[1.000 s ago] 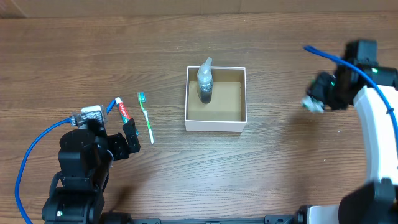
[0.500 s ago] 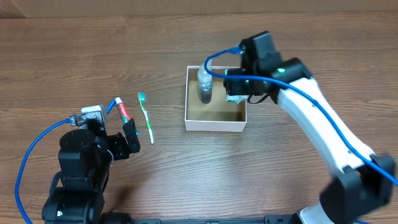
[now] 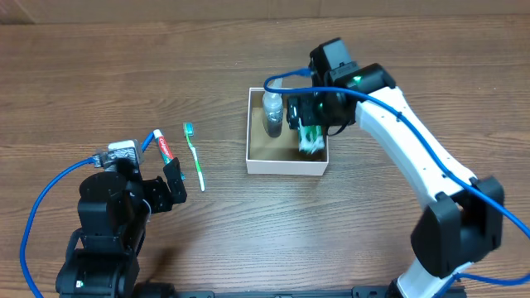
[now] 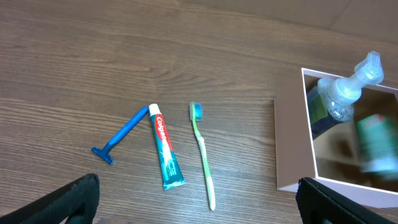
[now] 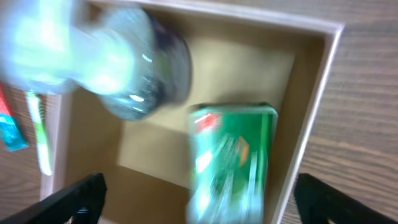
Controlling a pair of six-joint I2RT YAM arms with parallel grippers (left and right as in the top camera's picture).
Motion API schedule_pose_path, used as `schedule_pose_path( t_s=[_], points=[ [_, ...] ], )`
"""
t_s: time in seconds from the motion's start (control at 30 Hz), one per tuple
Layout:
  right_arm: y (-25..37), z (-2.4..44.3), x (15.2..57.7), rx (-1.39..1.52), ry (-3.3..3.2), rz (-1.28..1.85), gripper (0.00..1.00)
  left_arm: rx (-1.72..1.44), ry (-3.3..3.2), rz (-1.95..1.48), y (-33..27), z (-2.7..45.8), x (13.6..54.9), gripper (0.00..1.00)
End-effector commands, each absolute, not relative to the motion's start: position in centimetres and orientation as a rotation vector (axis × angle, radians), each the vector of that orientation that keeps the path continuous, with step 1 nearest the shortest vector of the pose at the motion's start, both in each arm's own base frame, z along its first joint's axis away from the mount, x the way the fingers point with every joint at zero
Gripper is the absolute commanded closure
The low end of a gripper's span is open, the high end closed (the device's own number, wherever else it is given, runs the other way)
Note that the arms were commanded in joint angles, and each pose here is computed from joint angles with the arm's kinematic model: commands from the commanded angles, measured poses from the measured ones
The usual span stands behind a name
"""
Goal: Pack container
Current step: 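Place the green soap box into the box with the right gripper, then reach the left gripper to the green toothbrush and grasp it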
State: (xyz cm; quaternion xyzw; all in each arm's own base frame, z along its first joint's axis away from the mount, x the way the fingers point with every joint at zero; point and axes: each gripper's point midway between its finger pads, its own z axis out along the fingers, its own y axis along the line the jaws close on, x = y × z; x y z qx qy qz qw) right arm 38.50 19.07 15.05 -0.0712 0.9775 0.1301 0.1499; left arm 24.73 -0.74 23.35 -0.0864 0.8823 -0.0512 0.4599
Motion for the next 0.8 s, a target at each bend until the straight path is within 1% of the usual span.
schedule_pose_path(
  t_s=[0.0, 0.07, 0.13, 0.23, 0.33, 0.4, 0.5, 0.53, 0.67, 0.77],
  points=[
    [19.4, 20.7, 38.8, -0.243, 2.664, 0.423, 0.0, -0.214, 2.145, -0.118, -0.5, 24.4, 24.9, 0.0],
    [19.2, 21.2, 38.6, -0.263, 2.652, 0.411, 0.0, -0.214, 2.145, -0.118, -0.5, 24.4, 24.9, 0.0],
    [17.6, 22.0, 38.6, -0.206, 2.637, 0.346, 0.0, -0.214, 2.144, -0.118, -0.5, 24.4, 24.9, 0.0],
    [11.8, 24.8, 39.5, 0.193, 2.558, 0.235, 0.0, -0.214, 2.144, -0.117, -0.5, 24.4, 24.9, 0.0],
    [5.7, 27.3, 39.3, 0.433, 2.475, 0.226, 0.0, -0.23, 2.14, -0.087, 0.0, 24.4, 24.9, 0.0],
    [1.0, 27.9, 38.3, 0.587, 2.452, 0.231, 0.0, -0.243, 2.134, -0.064, 0.4, 24.5, 24.9, 0.0],
    [-5.1, 26.3, 35.9, 0.82, 2.485, 0.168, 0.0, -0.218, 2.105, -0.112, -0.4, 25.2, 25.3, 0.0],
    [-6.1, 25.5, 35.3, 0.863, 2.5, 0.163, 0.0, -0.213, 2.101, -0.144, -0.8, 25.5, 25.5, 0.0],
    [-7.1, 21.4, 33.9, 0.877, 2.597, 0.221, 0.0, -0.258, 2.171, -0.198, -1.5, 26.4, 26.8, 0.0],
    [-6.7, 17.5, 32.6, 0.909, 2.673, 0.219, 0.0, -0.238, 2.32, -0.195, -2.8, 26.3, 29.1, 0.0]
  ],
)
